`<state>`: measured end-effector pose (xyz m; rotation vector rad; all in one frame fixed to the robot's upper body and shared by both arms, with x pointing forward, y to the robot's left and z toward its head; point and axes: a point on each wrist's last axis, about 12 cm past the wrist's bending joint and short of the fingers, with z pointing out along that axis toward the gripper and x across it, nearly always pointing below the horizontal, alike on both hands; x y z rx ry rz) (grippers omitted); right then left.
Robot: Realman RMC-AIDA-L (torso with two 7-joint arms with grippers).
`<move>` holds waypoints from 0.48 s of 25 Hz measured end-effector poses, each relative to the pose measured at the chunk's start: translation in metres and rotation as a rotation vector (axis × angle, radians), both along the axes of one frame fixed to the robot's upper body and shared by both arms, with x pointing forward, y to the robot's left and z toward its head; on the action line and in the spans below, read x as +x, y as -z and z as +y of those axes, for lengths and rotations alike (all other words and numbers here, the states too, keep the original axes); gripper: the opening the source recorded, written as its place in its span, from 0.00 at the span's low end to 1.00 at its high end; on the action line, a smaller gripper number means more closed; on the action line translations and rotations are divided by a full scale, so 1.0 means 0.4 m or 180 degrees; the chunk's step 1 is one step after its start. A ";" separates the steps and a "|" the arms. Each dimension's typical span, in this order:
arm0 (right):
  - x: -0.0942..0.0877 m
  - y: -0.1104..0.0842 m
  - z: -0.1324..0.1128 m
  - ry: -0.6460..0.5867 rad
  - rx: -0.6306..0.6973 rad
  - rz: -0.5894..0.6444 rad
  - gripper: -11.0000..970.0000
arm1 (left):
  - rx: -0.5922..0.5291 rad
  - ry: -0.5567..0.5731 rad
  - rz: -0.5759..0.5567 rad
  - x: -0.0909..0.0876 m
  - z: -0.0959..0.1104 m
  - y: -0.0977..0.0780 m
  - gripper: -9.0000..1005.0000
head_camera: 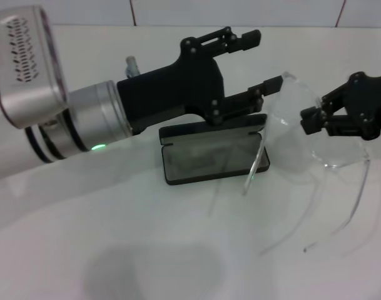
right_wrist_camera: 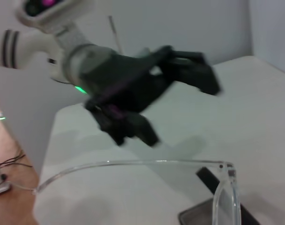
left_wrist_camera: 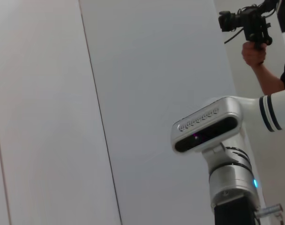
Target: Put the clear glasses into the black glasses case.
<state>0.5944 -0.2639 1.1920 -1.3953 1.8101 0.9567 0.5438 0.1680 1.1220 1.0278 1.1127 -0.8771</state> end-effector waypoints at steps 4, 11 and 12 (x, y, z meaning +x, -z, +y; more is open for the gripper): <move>0.001 -0.002 0.022 -0.0092 0.0003 0.0005 0.13 | 0.0009 0.0046 0.0056 0.015 -0.019 0.010 0.67; -0.007 0.001 0.039 -0.0202 0.0037 0.0053 0.13 | 0.0032 0.0058 0.0084 0.017 -0.029 0.021 0.67; -0.009 0.000 0.040 -0.0217 0.0045 0.0062 0.13 | 0.0032 0.0061 0.0086 0.016 -0.030 0.022 0.67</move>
